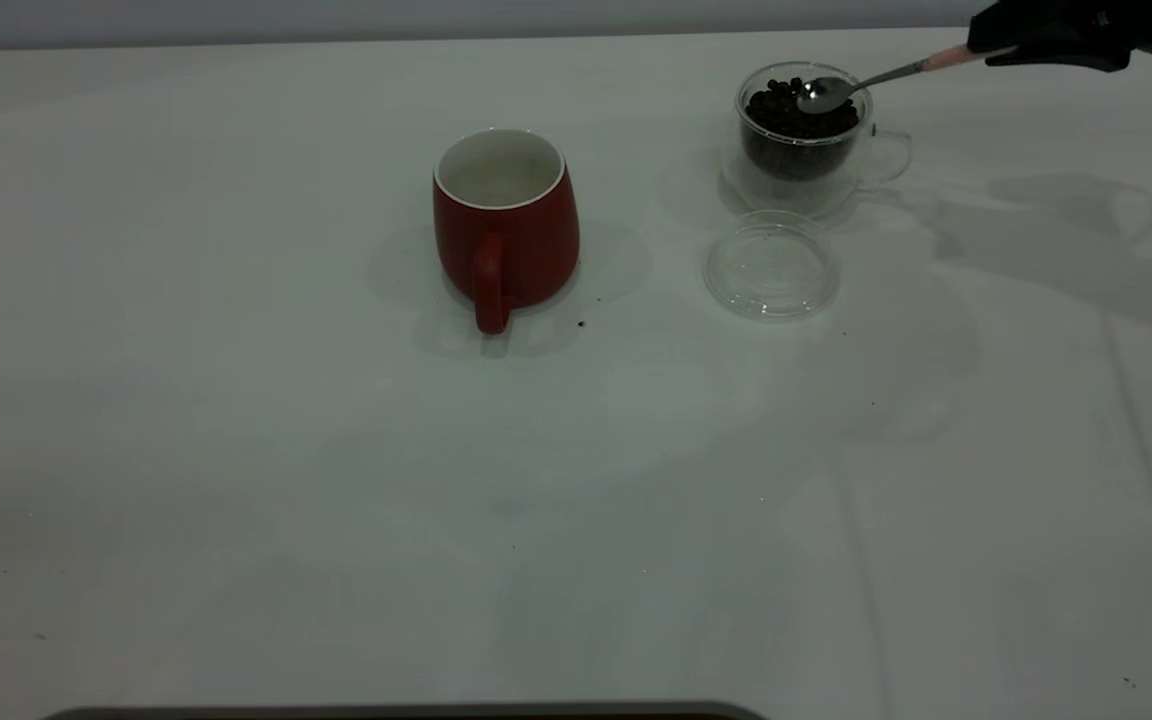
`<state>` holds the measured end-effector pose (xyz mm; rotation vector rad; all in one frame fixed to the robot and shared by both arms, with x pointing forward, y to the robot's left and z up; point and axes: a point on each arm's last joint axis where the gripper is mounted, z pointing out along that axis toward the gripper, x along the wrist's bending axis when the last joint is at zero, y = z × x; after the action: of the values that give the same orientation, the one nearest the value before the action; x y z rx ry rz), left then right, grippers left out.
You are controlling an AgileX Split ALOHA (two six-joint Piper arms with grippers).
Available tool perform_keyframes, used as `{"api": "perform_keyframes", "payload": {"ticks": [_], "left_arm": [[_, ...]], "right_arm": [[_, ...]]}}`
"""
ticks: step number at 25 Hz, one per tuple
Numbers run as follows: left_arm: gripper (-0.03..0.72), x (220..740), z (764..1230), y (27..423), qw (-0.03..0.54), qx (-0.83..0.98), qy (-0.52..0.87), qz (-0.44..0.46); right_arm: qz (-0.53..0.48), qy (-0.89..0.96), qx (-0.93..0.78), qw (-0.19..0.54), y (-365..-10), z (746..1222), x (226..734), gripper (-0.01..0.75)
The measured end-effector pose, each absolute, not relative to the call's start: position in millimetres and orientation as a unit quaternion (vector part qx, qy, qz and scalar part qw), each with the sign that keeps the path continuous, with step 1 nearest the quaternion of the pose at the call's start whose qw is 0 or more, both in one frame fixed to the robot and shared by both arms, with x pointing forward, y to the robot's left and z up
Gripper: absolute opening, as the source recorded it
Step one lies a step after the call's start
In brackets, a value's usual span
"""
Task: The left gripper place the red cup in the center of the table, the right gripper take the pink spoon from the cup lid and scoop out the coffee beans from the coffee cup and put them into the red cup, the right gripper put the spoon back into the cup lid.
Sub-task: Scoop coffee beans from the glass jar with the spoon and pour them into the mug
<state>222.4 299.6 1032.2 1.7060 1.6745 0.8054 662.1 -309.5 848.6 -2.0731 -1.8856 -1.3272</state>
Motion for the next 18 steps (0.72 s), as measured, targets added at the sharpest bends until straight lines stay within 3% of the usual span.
{"api": "perform_keyframes", "payload": {"ticks": [18], "left_arm": [[0.586, 222.4, 1032.2, 299.6, 0.304, 0.645, 0.632, 0.304]], "right_arm": [[-0.429, -0.570, -0.696, 0.084, -305.7, 838.2, 658.8, 0.113]]}}
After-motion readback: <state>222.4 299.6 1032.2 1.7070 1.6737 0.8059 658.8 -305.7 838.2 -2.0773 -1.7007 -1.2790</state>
